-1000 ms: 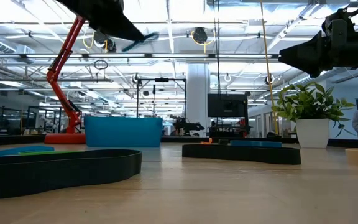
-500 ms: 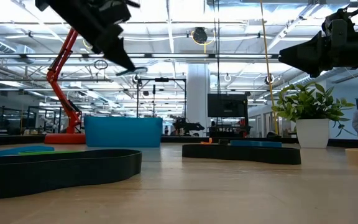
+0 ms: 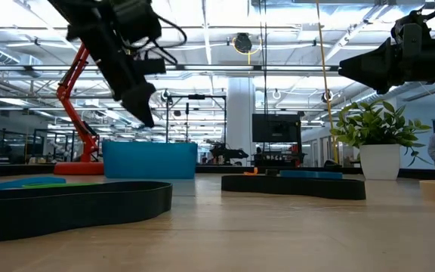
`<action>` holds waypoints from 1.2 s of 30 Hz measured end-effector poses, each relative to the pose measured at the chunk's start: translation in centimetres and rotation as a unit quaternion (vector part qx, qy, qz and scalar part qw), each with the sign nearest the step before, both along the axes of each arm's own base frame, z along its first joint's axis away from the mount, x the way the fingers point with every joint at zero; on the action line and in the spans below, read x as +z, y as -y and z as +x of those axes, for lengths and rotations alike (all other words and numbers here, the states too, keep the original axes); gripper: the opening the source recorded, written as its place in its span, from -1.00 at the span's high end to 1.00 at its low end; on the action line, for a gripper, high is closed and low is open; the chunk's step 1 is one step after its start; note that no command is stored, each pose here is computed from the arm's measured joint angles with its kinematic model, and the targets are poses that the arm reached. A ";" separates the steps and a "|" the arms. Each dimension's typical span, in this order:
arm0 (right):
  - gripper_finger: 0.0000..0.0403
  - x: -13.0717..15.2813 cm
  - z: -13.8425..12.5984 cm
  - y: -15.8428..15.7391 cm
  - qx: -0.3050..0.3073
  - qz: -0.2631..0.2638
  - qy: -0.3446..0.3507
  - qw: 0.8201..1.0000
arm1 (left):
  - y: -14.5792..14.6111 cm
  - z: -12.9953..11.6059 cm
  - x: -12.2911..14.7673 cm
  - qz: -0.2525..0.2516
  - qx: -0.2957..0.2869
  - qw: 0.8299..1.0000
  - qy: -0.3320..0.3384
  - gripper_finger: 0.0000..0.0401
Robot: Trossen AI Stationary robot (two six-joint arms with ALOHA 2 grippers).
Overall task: Pick and place rubber bands into bin
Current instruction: Put the blue rubber band into the blue bin
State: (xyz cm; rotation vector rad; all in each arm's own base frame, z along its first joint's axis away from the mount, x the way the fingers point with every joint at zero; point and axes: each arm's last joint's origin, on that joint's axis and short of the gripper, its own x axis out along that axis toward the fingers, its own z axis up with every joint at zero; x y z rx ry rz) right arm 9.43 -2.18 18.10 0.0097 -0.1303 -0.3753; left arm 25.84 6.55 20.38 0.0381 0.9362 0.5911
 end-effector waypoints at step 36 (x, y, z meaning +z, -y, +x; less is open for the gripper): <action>0.16 0.0 0.0 0.0 0.000 0.000 0.000 1.000 | -2.6 0.4 -3.2 -0.057 0.034 0.997 -0.043 0.97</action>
